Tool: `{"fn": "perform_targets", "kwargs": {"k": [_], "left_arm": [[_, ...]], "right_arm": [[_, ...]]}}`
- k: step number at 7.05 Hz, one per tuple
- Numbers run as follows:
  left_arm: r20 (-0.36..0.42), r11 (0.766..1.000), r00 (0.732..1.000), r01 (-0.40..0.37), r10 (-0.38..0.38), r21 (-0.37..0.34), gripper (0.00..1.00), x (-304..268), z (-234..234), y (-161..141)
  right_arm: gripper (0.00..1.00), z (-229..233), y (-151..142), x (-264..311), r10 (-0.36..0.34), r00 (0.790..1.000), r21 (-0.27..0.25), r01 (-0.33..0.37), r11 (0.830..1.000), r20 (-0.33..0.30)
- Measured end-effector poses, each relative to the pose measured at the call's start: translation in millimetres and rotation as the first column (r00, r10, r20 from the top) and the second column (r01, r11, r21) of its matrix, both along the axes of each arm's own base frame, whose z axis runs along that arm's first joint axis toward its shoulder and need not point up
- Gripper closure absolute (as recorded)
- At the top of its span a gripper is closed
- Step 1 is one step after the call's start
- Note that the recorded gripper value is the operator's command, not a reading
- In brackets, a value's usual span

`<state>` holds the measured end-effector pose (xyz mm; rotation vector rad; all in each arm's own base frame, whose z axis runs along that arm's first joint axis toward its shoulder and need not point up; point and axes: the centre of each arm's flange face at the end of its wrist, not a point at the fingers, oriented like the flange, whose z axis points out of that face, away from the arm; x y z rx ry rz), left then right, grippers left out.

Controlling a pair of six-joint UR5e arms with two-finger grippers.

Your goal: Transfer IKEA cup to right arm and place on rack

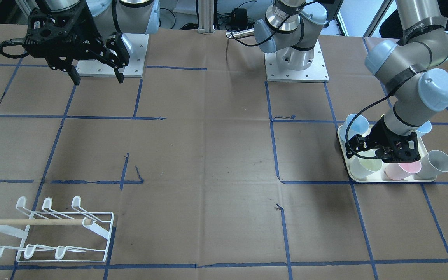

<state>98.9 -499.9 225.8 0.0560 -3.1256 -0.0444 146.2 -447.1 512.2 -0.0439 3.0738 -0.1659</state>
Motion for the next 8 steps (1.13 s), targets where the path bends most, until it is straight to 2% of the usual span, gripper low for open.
{"fn": "perform_targets", "kwargs": {"k": [1,3,5,6,8], "left_arm": [[0.001,1.000,1.000,0.003,-0.003,0.002,0.09,-1,-2,3],[0.007,1.000,1.000,0.022,-0.022,-0.006,0.58,1,2,1],[0.009,0.999,0.999,0.043,-0.043,-0.011,0.95,3,4,-1],[0.012,0.998,0.998,0.054,-0.054,-0.016,1.00,4,6,-3],[0.024,0.997,0.997,0.073,-0.072,-0.034,1.00,9,16,-10]], "right_arm": [[0.00,0,0,0,0.000,1.000,0.000,0.000,1.000,0.000],[0.00,0,0,0,0.001,1.000,0.000,-0.001,1.000,0.000],[0.00,0,0,0,0.000,1.000,0.000,0.000,1.000,0.000],[0.00,0,0,0,0.000,1.000,-0.001,0.000,1.000,0.001],[0.00,0,0,1,0.000,1.000,-0.005,0.000,1.000,0.002]]}}
